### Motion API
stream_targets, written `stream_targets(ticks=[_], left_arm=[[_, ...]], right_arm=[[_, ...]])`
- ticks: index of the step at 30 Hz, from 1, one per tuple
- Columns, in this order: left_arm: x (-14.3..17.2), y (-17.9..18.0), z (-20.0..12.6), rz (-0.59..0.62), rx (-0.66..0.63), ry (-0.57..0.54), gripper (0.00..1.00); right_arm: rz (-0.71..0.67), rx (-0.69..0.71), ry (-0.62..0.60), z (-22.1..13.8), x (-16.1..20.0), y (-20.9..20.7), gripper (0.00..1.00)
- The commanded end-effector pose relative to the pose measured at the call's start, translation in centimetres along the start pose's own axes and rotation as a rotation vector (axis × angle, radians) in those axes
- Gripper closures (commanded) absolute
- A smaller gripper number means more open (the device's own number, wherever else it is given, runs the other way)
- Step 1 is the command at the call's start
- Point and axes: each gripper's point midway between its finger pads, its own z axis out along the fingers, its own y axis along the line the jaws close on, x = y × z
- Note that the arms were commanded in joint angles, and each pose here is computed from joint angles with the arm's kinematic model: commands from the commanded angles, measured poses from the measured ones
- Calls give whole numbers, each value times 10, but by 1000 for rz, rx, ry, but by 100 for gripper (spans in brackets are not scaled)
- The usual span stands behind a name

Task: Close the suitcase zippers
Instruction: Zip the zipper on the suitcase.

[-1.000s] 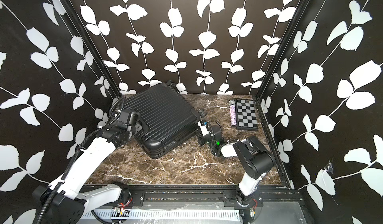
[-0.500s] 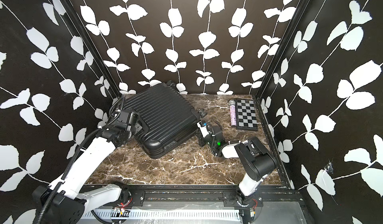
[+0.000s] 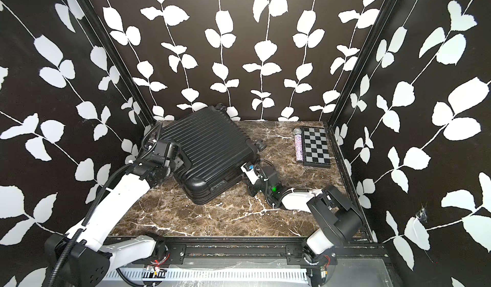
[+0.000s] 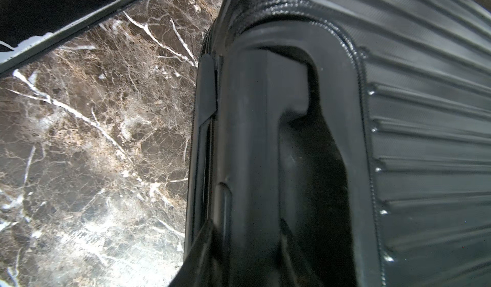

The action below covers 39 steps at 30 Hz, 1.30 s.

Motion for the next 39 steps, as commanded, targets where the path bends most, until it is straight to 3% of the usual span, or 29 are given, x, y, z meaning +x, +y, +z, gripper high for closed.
stream_targets(ticks=[1, 17, 29, 35, 39], left_arm=[[-46, -63, -30, -256, 284, -138, 100], [-35, -47, -21, -333, 252, -154, 100], [-31, -41, -24, -368, 243, -181, 100], [-31, -38, -25, -380, 235, -196, 100], [-30, -36, -25, -385, 233, -199, 100]], right_arm=[[-65, -67, -70, -3, -35, 29, 100], [-176, -205, -170, -7, -74, 137, 100], [-227, -323, -156, 16, -78, 205, 100], [-226, -337, -130, 26, -74, 216, 100], [-223, -258, -111, 30, -73, 203, 100]])
